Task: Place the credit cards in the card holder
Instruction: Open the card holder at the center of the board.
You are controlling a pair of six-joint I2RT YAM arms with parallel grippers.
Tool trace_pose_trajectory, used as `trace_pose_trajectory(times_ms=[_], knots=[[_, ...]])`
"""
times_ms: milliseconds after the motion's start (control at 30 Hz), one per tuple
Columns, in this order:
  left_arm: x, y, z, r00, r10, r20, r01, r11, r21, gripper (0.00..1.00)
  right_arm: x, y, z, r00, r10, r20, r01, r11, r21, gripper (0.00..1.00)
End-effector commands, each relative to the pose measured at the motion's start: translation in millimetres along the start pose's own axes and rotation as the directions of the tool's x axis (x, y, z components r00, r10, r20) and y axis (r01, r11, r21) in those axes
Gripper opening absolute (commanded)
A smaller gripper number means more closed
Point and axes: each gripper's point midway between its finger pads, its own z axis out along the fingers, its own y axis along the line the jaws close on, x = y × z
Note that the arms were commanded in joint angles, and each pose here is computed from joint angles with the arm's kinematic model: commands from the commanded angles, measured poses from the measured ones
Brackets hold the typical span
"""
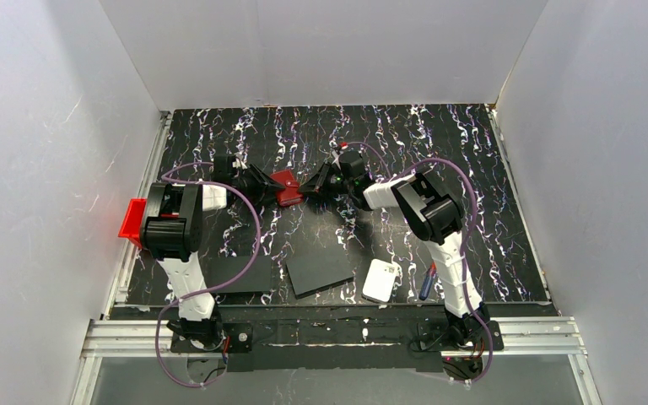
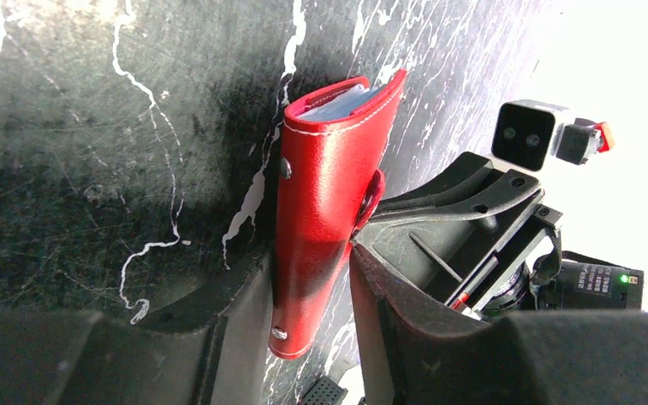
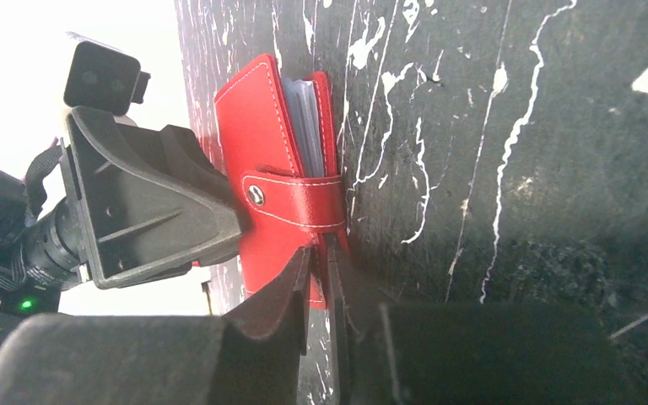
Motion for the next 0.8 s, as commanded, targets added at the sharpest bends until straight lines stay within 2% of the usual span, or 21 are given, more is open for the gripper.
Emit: trace_pose_trajectory(times_ms=[0, 67, 167, 267, 367, 567, 767], knots=[[12, -47, -19, 0.995, 0.103, 0.004, -0.103, 0.984, 0.146, 0.37, 34, -19, -4, 0.996, -0.022, -0.090, 0.027, 0.998, 0.052, 0.19], [14, -56, -23, 0.994, 0.107, 0.007, -0.106, 0.977, 0.184, 0.41, 34, -17, -6, 0.996, -0.003, -0.091, 0.006, 1.000, 0.029, 0.18], [14, -53, -23, 0.997, 0.080, 0.009, -0.080, 0.980, 0.180, 0.46, 31, -19, -10, 0.996, 0.030, -0.081, -0.029, 0.999, 0.013, 0.02], [11, -27, -22, 1.000, -0.013, 0.027, 0.010, 0.994, 0.108, 0.53, 27, -24, -16, 0.997, 0.034, -0.069, -0.032, 0.999, 0.022, 0.01], [13, -8, -23, 0.999, -0.031, 0.043, 0.030, 0.999, 0.035, 0.59, 24, -30, -20, 0.997, 0.034, -0.068, -0.031, 0.999, 0.042, 0.01], [11, 20, -28, 0.997, -0.026, 0.076, 0.036, 0.991, -0.132, 0.58, 26, -43, -22, 0.997, 0.039, -0.066, -0.034, 0.997, 0.075, 0.01], [6, 20, -17, 0.999, -0.007, 0.044, 0.013, 0.991, -0.132, 0.54, 22, -48, -22, 0.997, 0.059, -0.057, -0.054, 0.995, 0.085, 0.01]])
